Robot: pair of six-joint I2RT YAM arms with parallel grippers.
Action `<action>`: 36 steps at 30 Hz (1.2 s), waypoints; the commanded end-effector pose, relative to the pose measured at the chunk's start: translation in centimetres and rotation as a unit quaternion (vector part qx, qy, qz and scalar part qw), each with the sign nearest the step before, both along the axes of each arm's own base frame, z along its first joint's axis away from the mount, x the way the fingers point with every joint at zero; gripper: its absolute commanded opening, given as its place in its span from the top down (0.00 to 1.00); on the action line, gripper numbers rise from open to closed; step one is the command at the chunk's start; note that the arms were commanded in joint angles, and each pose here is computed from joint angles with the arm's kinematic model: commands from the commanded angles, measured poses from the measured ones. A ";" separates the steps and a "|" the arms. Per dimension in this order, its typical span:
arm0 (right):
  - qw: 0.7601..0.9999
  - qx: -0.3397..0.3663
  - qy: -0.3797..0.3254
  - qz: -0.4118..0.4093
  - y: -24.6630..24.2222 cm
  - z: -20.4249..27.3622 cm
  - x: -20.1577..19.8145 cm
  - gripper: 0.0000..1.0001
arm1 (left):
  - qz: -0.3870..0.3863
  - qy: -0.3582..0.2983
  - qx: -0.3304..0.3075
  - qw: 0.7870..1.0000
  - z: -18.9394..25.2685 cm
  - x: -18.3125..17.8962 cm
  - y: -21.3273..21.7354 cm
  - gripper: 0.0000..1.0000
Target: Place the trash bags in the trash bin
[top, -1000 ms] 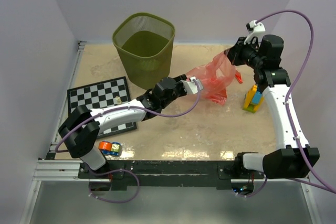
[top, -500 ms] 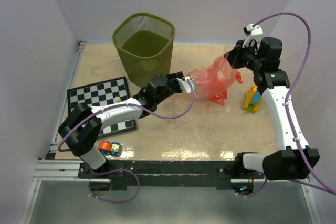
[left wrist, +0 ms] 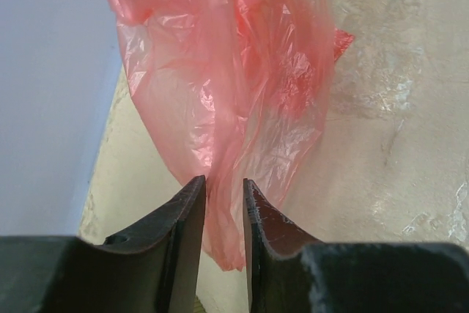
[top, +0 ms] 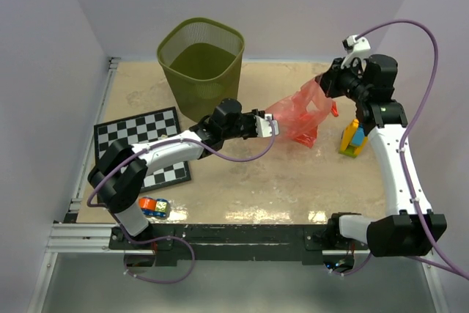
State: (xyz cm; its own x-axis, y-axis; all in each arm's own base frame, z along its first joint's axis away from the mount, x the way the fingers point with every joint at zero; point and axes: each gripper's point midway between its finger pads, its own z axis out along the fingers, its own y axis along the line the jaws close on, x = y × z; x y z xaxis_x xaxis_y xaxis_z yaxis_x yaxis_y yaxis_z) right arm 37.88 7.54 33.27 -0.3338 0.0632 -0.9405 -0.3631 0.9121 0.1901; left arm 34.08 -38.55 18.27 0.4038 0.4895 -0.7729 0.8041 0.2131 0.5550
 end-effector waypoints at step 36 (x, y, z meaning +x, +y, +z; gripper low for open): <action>0.982 -0.122 -0.132 -0.065 -5.1 8.1 11.4 1.00 | 0.166 -0.126 -0.199 0.958 21.6 11.6 5.1 1.00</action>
State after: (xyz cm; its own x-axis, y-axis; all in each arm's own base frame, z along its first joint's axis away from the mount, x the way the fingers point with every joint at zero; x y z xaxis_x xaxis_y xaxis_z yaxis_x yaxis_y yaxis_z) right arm 44.69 3.93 31.16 -0.3698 -0.1444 -0.9178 -0.3407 0.9401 -0.0106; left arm 43.18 -33.72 30.89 0.3734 0.4064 -0.8339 0.6154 0.5642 0.5505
